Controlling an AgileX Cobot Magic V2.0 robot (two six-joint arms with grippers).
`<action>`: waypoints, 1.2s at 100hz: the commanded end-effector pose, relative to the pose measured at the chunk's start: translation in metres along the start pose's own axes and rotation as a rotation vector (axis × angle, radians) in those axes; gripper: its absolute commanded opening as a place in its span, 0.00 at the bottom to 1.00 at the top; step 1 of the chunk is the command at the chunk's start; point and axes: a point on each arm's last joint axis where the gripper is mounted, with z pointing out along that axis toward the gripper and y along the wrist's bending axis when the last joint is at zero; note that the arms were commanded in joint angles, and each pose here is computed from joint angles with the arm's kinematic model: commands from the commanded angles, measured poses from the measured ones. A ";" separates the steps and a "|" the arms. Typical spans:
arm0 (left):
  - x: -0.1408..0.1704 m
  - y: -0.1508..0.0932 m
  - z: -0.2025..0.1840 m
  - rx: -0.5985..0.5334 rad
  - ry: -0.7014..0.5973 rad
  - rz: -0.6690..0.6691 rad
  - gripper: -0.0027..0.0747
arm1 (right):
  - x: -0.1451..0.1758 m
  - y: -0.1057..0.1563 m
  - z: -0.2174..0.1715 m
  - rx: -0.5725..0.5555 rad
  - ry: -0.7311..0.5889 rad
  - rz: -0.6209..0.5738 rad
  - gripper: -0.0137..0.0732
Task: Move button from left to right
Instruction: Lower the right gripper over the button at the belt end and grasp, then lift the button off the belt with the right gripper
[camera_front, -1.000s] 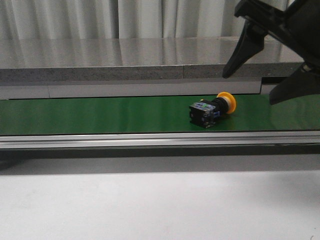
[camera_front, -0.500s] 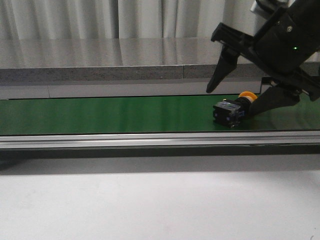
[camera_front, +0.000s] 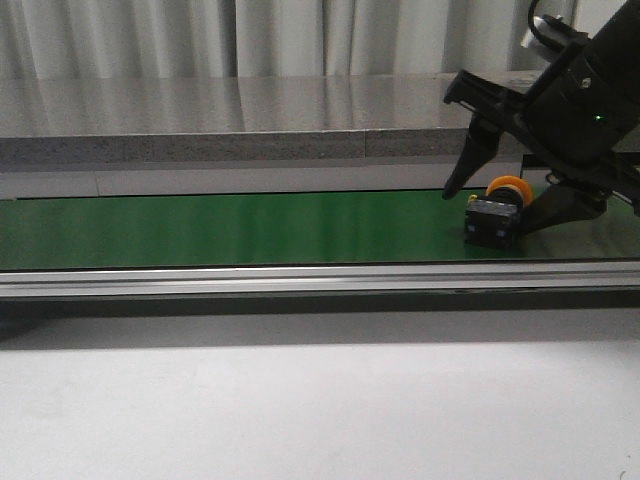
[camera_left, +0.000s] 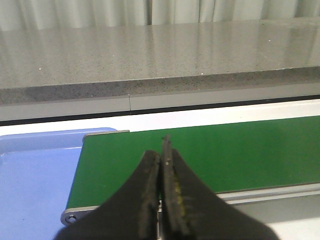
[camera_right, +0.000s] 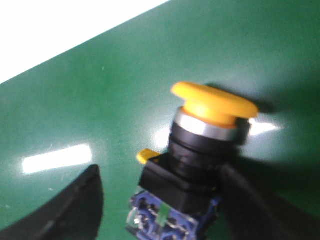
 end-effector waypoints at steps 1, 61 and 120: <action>-0.017 0.001 -0.001 -0.011 -0.101 -0.012 0.01 | -0.007 0.005 -0.007 -0.020 -0.047 -0.009 0.60; -0.017 0.001 -0.001 -0.011 -0.101 -0.012 0.01 | -0.028 0.040 -0.067 -0.080 -0.075 -0.179 0.30; -0.017 0.001 -0.001 -0.011 -0.101 -0.012 0.01 | -0.109 -0.053 -0.155 0.457 -0.181 -0.366 0.30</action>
